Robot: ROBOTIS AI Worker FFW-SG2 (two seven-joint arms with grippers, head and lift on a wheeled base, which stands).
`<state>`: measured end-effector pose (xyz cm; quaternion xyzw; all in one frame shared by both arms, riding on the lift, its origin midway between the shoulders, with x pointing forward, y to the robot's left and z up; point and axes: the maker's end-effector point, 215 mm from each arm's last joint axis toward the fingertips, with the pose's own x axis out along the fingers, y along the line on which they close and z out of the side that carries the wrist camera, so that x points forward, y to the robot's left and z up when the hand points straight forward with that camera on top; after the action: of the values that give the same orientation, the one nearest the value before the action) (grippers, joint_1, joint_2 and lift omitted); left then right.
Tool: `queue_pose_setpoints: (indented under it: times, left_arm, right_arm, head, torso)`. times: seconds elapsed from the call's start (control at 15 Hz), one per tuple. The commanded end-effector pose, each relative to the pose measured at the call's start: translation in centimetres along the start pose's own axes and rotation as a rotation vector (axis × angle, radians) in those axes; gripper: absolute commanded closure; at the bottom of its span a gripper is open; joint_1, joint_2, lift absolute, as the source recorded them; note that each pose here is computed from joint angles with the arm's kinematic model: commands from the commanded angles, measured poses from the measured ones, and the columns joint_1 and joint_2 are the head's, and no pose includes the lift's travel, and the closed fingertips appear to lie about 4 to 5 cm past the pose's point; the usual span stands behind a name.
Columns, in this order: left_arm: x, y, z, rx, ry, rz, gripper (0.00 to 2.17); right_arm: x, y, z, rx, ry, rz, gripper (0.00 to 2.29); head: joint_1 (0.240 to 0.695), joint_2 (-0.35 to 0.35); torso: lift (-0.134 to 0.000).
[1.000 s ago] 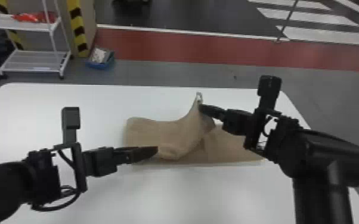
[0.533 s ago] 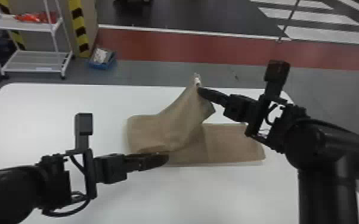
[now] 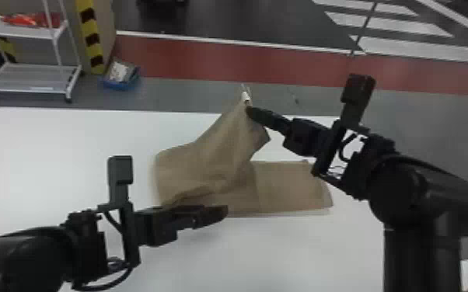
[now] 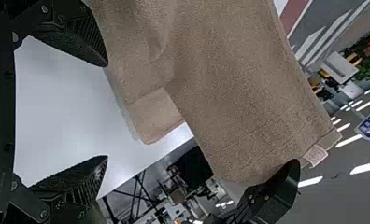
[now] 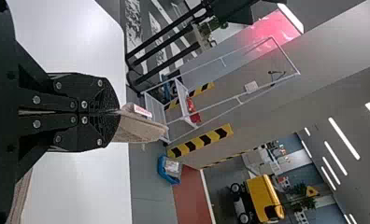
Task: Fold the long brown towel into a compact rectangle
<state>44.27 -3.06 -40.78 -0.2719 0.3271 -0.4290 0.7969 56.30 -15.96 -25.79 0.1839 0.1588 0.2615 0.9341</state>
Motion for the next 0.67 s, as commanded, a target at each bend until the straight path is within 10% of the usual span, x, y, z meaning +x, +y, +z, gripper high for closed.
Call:
queue_pose_setpoints:
  times: [0.0, 0.6]
  left_arm:
    - [0.9, 0.3, 1.7, 0.039, -0.091, 0.02, 0.21]
    - [-0.1, 2.6, -0.6, 0.088, -0.044, 0.118, 0.22]
  right_arm:
    - [-0.5, 0.3, -0.3, -0.002, 0.002, 0.0, 1.3]
    - [-0.7, 1.1, 0.3, -0.007, -0.01, 0.016, 1.3]
  head:
    - [0.695, -0.207]
    - [0.695, -0.192]
  torso:
    - [-0.123]
    - [-0.123]
